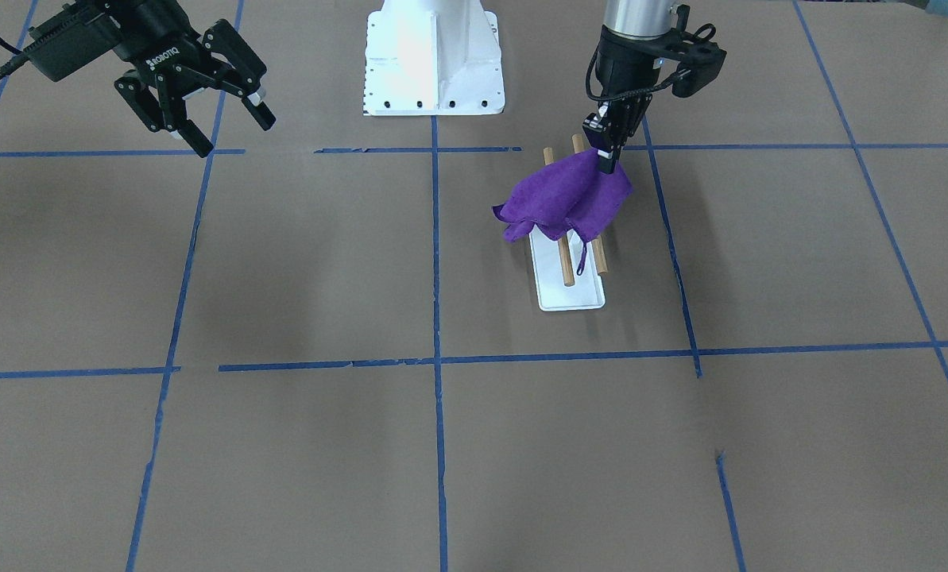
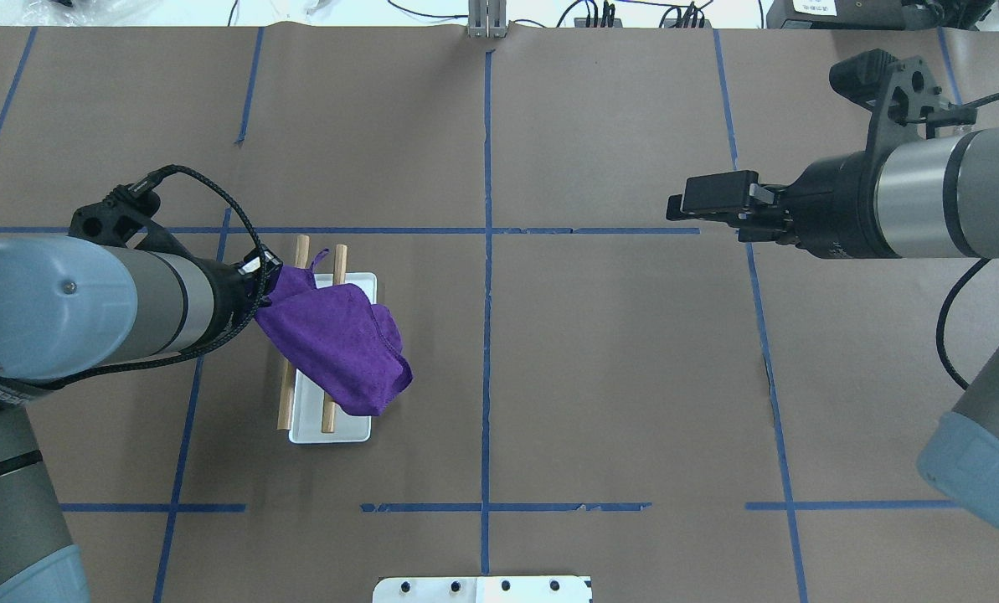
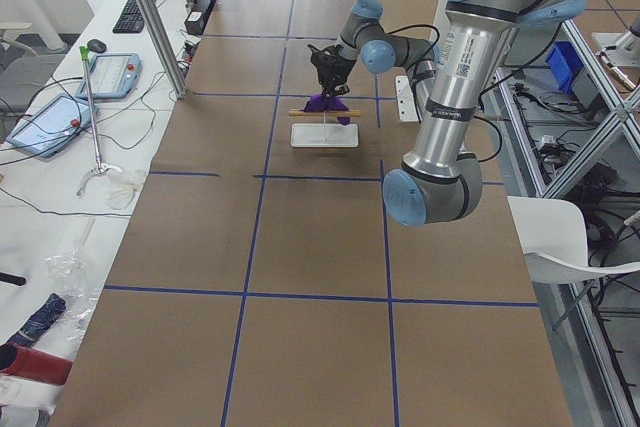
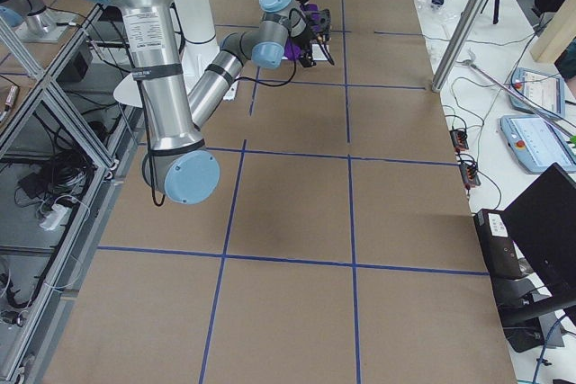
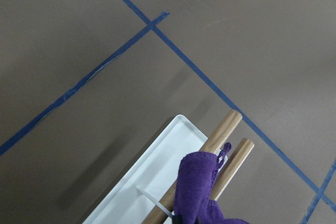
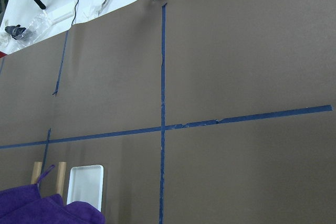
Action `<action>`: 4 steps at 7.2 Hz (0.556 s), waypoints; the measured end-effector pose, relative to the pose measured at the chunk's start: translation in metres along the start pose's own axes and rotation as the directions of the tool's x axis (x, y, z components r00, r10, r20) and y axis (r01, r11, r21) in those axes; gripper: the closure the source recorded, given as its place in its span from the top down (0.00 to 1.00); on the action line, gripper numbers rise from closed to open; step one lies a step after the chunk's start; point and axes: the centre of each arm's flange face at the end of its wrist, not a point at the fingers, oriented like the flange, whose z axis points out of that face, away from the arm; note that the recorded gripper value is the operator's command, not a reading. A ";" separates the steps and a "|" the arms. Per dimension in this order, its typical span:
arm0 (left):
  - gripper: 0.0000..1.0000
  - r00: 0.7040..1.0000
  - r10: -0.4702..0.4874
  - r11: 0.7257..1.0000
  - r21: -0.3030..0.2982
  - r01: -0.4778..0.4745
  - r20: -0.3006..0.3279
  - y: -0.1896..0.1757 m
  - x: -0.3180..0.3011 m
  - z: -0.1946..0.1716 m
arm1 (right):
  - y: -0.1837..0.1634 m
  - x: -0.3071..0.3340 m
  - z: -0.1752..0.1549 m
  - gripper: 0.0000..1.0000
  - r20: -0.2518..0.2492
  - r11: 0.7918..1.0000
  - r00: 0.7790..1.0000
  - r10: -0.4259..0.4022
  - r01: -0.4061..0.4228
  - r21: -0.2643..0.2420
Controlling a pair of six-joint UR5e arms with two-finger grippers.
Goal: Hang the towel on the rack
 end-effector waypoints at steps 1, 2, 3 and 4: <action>0.00 1.000 -0.005 1.000 0.012 0.005 0.010 -0.006 -0.004 0.003 | 0.000 0.000 0.000 1.00 -0.001 1.000 1.000 0.000 0.000 0.000; 0.00 1.000 -0.008 1.000 0.020 0.008 0.022 -0.010 -0.007 0.008 | 0.000 0.000 0.000 1.00 -0.001 1.000 1.000 0.000 0.000 0.000; 0.00 0.999 -0.012 1.000 0.028 0.011 0.037 -0.011 -0.011 0.014 | 0.000 0.000 0.000 1.00 -0.001 1.000 1.000 0.001 -0.001 0.001; 0.00 0.998 -0.017 0.999 0.036 0.015 0.053 -0.013 -0.015 0.020 | 0.000 0.000 0.000 1.00 0.000 1.000 1.000 0.001 -0.001 0.001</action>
